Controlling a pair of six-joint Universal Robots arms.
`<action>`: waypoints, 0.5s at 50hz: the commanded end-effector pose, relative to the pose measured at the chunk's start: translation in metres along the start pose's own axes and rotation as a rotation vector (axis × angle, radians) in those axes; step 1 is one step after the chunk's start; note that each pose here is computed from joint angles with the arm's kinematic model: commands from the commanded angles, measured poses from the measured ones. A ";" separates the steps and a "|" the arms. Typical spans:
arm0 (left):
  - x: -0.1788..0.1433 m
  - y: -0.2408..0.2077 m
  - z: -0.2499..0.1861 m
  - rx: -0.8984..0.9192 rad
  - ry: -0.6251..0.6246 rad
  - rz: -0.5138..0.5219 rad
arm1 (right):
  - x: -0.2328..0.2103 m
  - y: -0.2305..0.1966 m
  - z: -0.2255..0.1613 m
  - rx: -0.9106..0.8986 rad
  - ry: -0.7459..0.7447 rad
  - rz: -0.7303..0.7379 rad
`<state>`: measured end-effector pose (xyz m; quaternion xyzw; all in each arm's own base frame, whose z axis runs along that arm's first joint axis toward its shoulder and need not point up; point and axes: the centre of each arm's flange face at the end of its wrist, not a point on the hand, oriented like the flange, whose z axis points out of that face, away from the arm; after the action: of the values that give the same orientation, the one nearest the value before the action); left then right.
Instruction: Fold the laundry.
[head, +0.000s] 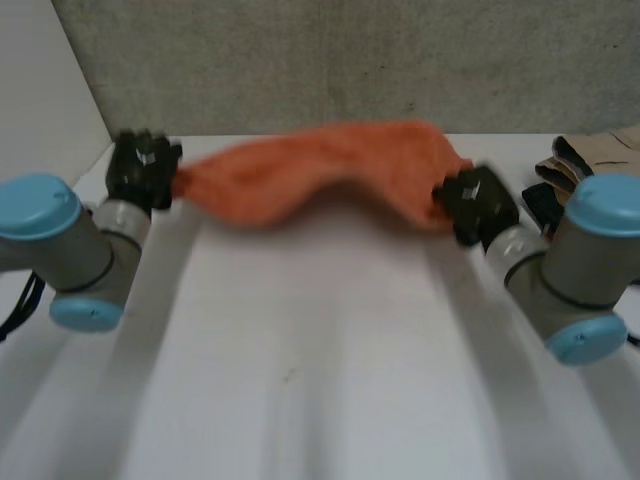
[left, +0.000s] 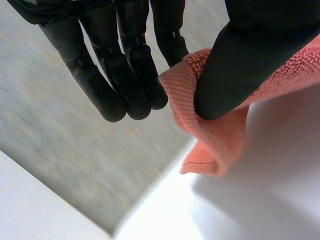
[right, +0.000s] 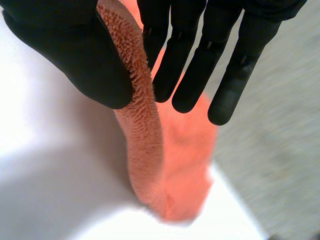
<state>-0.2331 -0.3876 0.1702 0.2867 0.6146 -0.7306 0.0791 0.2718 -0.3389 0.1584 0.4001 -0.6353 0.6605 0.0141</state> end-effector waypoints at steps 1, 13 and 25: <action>0.005 0.035 -0.021 -0.198 0.133 0.199 | -0.025 0.039 -0.005 -0.222 -0.114 -0.106; 0.000 0.016 -0.039 -0.280 0.199 0.256 | -0.024 0.023 -0.016 -0.211 -0.094 -0.017; -0.008 -0.060 -0.034 -0.279 0.201 0.054 | -0.032 0.023 -0.020 -0.217 -0.113 -0.039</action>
<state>-0.2279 -0.3422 0.1987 0.4017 0.6801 -0.5988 0.1324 0.2700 -0.3120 0.1261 0.4383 -0.6978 0.5657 0.0303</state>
